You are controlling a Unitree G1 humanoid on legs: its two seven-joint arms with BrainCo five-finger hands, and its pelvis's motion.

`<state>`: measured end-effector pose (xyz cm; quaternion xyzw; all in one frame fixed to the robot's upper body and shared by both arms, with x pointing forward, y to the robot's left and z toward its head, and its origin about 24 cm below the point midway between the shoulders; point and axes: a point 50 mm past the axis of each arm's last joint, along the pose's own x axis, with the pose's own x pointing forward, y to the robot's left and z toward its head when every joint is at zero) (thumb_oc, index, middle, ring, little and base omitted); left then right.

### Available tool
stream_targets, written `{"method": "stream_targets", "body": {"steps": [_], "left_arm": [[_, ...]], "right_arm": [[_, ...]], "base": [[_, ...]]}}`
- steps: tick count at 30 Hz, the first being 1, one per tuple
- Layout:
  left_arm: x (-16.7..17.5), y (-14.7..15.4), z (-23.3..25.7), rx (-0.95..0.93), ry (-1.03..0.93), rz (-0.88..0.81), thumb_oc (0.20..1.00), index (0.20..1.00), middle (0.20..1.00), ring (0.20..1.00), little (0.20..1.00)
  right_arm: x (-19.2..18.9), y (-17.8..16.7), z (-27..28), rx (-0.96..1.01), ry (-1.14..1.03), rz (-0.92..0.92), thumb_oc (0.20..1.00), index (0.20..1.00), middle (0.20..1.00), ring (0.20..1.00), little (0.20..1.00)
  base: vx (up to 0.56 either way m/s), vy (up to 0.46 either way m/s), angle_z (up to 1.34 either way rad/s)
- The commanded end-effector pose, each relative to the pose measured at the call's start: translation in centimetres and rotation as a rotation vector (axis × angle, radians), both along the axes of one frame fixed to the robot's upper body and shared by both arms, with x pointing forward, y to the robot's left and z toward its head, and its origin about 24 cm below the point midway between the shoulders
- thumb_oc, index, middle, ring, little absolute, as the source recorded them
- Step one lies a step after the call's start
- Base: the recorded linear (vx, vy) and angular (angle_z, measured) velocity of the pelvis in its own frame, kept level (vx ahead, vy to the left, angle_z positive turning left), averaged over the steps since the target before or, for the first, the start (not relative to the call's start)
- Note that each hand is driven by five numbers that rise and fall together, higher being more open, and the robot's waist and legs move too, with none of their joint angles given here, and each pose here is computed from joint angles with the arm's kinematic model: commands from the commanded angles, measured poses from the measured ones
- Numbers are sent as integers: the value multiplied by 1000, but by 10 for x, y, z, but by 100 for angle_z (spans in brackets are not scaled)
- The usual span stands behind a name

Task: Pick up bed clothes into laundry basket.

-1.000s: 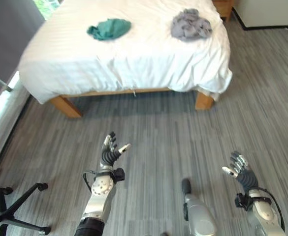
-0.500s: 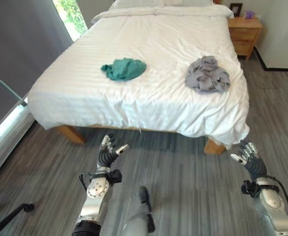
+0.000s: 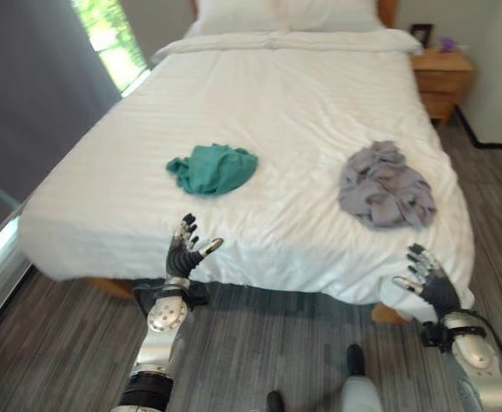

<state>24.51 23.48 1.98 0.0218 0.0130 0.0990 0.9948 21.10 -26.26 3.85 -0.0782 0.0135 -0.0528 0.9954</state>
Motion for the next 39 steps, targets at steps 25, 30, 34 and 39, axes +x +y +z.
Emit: {"method": "stream_targets", "body": {"steps": [25, 30, 34, 39], "left_arm": [[-9, -8, 17, -10, -58, -195, 1000, 1000, 1000, 1000, 1000], [-7, -9, 26, -12, -100, -203, 1000, 1000, 1000, 1000, 1000], [5, -18, 33, -25, -135, -217, 1000, 1000, 1000, 1000, 1000], [11, -33, 32, -93, -149, -233, 1000, 1000, 1000, 1000, 1000]], "right_arm": [[150, -92, 200, -1071, 50, -291, 1000, 1000, 1000, 1000, 1000], [149, -104, 190, -999, 107, -361, 1000, 1000, 1000, 1000, 1000], [145, -107, 146, -828, 194, -372, 1000, 1000, 1000, 1000, 1000], [147, -82, 86, -710, 313, -285, 1000, 1000, 1000, 1000, 1000]], "base": [[-15, -34, 3], [-48, -33, 15], [-27, -47, 18], [3, -4, -2]]}}
